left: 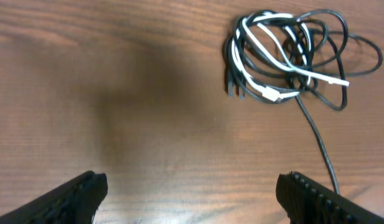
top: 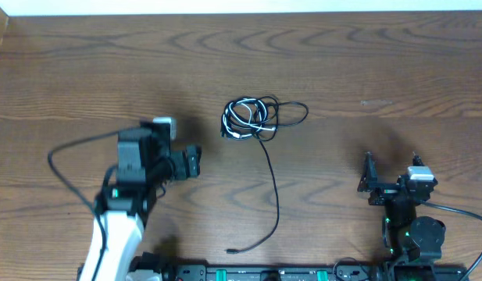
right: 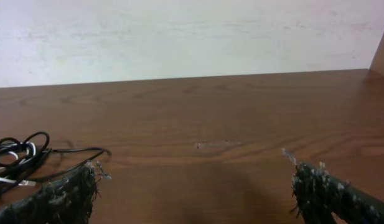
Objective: Untangle cables
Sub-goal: 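Reach the left gripper forward over the black-and-white cable bundle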
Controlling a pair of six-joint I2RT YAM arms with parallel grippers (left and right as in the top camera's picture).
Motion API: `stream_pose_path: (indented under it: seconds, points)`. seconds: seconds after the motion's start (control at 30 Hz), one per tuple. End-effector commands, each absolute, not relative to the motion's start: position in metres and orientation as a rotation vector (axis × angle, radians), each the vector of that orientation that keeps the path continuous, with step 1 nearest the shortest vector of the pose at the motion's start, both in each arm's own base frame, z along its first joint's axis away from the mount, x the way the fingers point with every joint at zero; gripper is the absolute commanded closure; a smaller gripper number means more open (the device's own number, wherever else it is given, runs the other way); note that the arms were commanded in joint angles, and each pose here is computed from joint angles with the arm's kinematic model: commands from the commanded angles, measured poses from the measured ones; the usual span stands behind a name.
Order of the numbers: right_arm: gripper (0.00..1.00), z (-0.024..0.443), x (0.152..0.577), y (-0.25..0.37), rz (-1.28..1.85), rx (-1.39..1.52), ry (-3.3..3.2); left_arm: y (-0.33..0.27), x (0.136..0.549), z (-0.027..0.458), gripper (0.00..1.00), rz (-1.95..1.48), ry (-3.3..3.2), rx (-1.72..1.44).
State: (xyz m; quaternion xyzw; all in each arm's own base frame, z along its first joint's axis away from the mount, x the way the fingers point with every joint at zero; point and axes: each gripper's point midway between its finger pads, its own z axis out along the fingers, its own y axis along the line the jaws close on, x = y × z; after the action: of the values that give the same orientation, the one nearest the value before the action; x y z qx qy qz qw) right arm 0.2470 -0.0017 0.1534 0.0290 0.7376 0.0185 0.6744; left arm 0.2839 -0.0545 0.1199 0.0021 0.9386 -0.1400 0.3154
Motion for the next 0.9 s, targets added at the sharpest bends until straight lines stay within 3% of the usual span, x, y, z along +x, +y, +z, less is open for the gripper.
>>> stream_pose_path:
  seconds: [0.0, 0.33, 0.87]
  points:
    - [0.01, 0.153, 0.247, -0.002, 0.046, 0.075, 1.661, -0.063, 0.303, 0.136, 0.08, -0.418, 2.542, 0.032]
    - [0.01, 0.153, 0.247, -0.002, 0.046, 0.075, 1.661, -0.091, 0.331, 0.164, 0.08, -0.403, 2.660, 0.129]
    - [0.01, 0.153, 0.247, -0.002, 0.046, 0.075, 1.661, -0.154, 0.358, 0.112, 0.08, -0.333, 2.768, 0.252]
